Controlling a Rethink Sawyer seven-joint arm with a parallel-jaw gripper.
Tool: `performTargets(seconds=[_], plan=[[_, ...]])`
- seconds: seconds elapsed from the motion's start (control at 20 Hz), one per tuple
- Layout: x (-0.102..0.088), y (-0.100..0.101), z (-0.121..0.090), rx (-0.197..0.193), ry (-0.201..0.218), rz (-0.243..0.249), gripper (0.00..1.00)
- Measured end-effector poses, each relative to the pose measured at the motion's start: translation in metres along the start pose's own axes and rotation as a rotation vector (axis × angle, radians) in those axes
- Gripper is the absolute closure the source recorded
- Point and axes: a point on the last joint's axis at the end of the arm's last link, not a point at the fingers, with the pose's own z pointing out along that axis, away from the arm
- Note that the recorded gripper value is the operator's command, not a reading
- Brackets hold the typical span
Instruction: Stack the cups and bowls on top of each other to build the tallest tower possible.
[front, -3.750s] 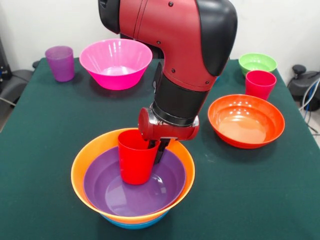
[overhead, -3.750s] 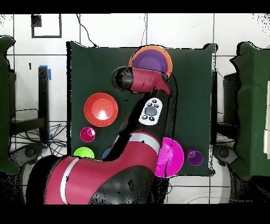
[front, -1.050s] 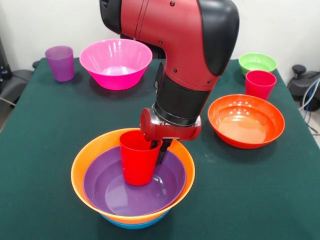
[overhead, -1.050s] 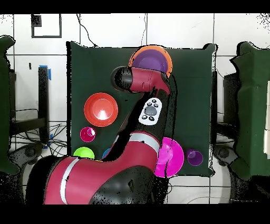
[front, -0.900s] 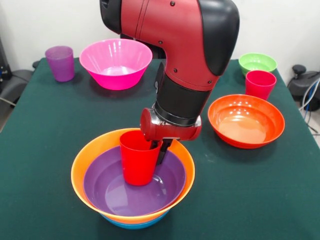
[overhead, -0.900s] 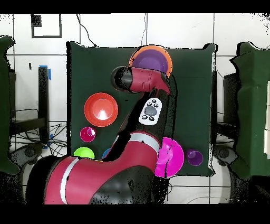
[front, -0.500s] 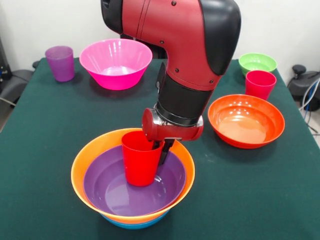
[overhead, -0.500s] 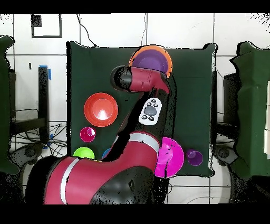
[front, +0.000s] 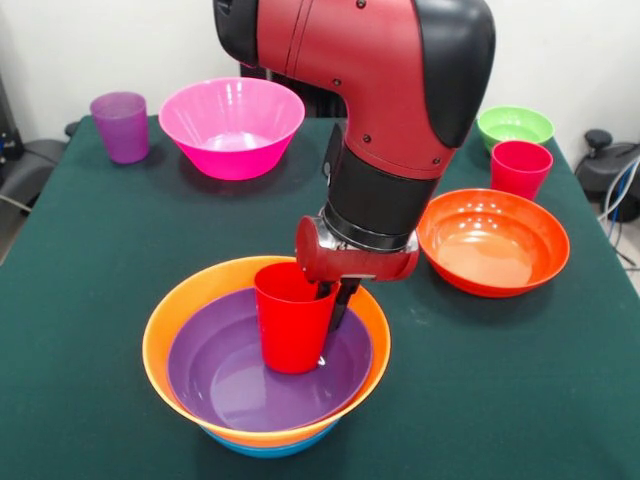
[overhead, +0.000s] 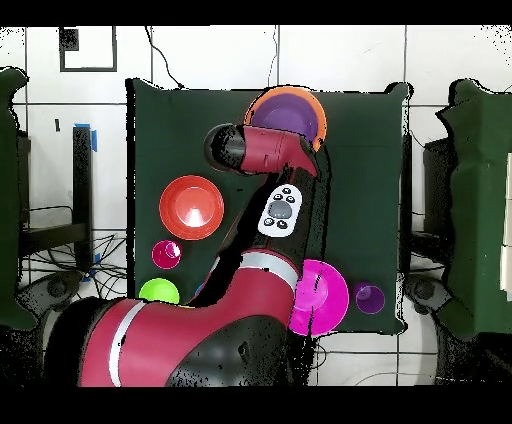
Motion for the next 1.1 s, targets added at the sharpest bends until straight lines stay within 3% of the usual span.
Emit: performTargets(seconds=[1.1], plan=[[-0.0080, 0.0019, 0.0041, 0.003, -0.012, -0.006, 1.00]])
